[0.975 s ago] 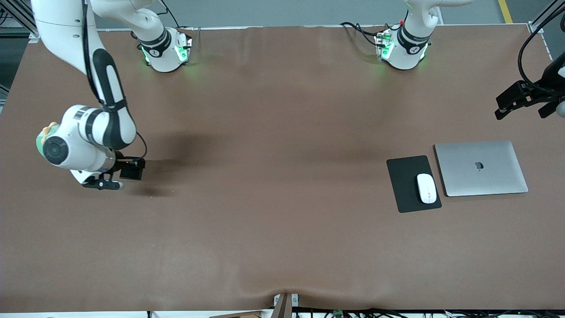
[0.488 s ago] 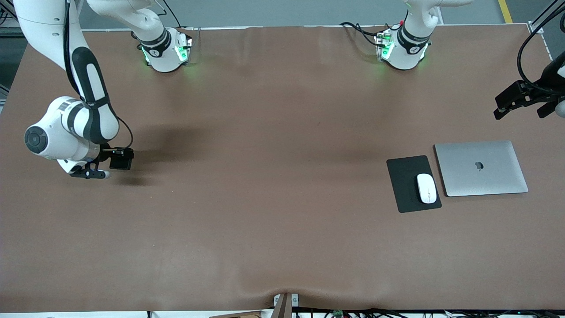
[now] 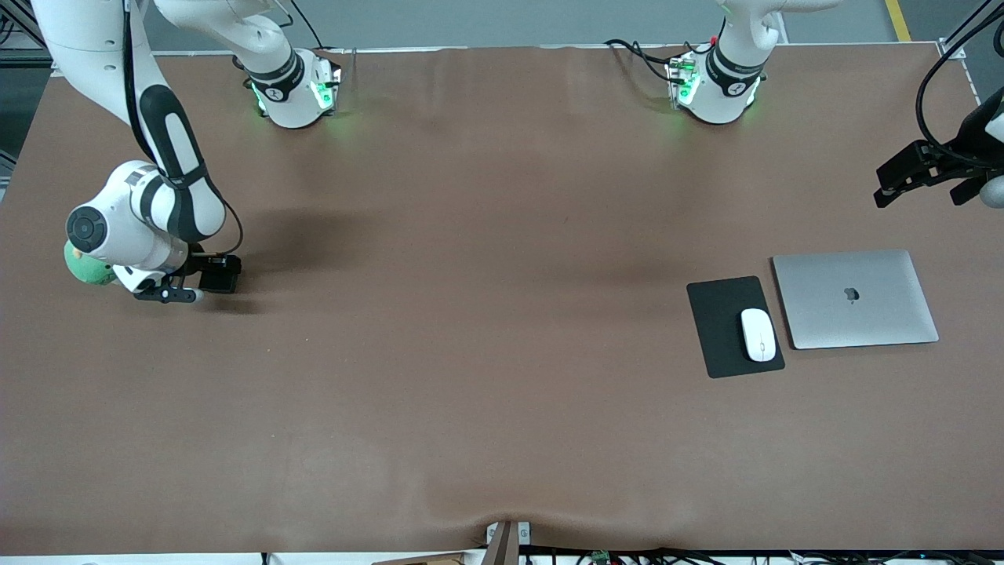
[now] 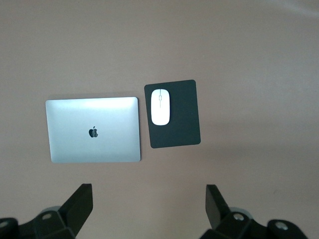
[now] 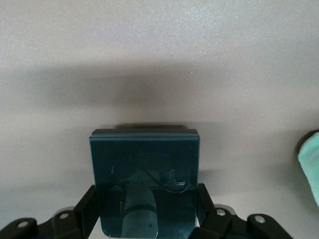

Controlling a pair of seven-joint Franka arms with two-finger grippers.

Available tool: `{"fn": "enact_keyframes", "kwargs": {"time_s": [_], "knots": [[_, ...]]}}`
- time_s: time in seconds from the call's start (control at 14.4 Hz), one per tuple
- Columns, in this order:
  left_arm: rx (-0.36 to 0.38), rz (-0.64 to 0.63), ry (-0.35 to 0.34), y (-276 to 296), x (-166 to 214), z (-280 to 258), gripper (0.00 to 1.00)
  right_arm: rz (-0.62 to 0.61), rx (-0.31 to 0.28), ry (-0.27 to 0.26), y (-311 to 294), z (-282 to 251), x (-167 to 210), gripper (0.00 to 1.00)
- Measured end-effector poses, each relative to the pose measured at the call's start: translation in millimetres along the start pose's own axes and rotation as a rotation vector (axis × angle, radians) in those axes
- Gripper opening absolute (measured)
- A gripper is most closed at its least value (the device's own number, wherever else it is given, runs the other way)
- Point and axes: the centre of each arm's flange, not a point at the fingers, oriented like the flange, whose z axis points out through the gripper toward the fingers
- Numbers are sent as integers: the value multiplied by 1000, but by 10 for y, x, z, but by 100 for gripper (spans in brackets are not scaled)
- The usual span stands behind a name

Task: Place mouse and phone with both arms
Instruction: 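Carry the black phone with the right gripper toward the green plush, then lower the phone beside the plush and open the right gripper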

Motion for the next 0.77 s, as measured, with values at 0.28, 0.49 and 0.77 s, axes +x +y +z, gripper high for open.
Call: {"fn": "enact_keyframes", "kwargs": {"time_s": [0.28,0.49,0.77], "knots": [[0,0,-5,-1,-6,5,100,25,21,-3,-7,34,-28,87],[0,0,-7,-3,-7,6,100,16,31,-13,-79,32,-16,100],[0,0,-7,-3,-7,6,100,-25,64,-21,-267,-295,232,100]]}}
